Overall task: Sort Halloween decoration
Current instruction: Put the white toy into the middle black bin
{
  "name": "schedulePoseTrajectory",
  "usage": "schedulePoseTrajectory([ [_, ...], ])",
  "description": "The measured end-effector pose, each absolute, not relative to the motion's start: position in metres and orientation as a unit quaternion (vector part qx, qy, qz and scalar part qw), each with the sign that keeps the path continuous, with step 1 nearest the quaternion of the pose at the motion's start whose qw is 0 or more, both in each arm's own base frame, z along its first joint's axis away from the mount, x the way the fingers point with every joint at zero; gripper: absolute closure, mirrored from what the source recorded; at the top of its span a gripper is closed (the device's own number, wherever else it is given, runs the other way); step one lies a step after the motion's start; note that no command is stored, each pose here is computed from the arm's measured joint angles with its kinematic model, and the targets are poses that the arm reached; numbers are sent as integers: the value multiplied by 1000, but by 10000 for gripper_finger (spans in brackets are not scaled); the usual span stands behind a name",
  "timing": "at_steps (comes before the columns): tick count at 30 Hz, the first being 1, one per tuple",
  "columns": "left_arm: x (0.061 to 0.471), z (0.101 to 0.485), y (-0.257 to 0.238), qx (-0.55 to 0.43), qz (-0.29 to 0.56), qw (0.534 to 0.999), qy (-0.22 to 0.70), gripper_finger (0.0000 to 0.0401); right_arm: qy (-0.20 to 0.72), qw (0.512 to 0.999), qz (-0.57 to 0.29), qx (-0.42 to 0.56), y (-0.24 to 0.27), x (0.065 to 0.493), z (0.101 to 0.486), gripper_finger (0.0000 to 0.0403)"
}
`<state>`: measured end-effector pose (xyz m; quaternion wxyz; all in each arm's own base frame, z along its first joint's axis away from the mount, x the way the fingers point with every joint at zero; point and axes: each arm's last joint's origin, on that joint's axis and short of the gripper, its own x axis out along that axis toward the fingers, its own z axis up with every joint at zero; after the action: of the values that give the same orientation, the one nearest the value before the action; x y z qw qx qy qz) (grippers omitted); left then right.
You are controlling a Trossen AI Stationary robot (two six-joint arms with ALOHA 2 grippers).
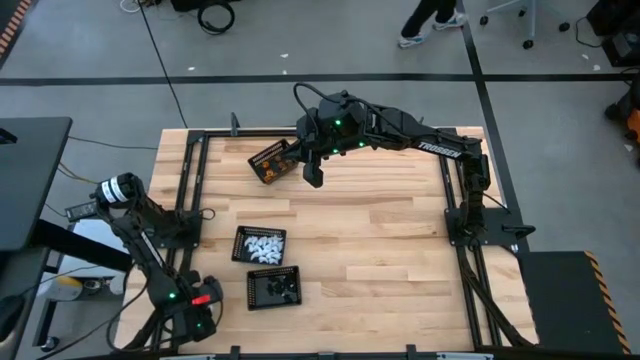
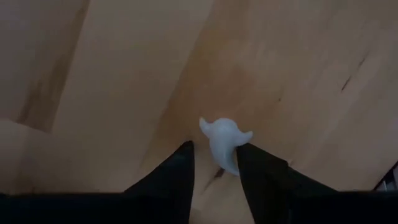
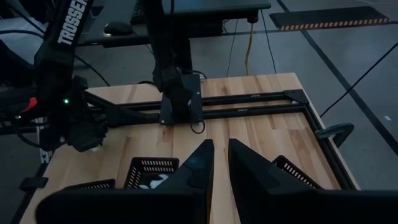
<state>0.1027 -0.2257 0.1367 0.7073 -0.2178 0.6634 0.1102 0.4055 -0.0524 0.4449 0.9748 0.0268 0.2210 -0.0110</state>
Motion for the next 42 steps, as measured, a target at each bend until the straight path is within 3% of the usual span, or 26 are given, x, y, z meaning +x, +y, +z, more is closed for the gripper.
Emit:
schedulePoseTrajectory([
  [13,109,136,-224,-251,142,718,633,376,227,974,-15,19,-58,404,444,349],
  [21,109,140,-221,-282,168,722,610,382,274,961,-40,17,-77,396,436,349],
  [42,128,158,-200,-309,205,762,531,384,279,960,-30,8,-81,395,435,349],
])
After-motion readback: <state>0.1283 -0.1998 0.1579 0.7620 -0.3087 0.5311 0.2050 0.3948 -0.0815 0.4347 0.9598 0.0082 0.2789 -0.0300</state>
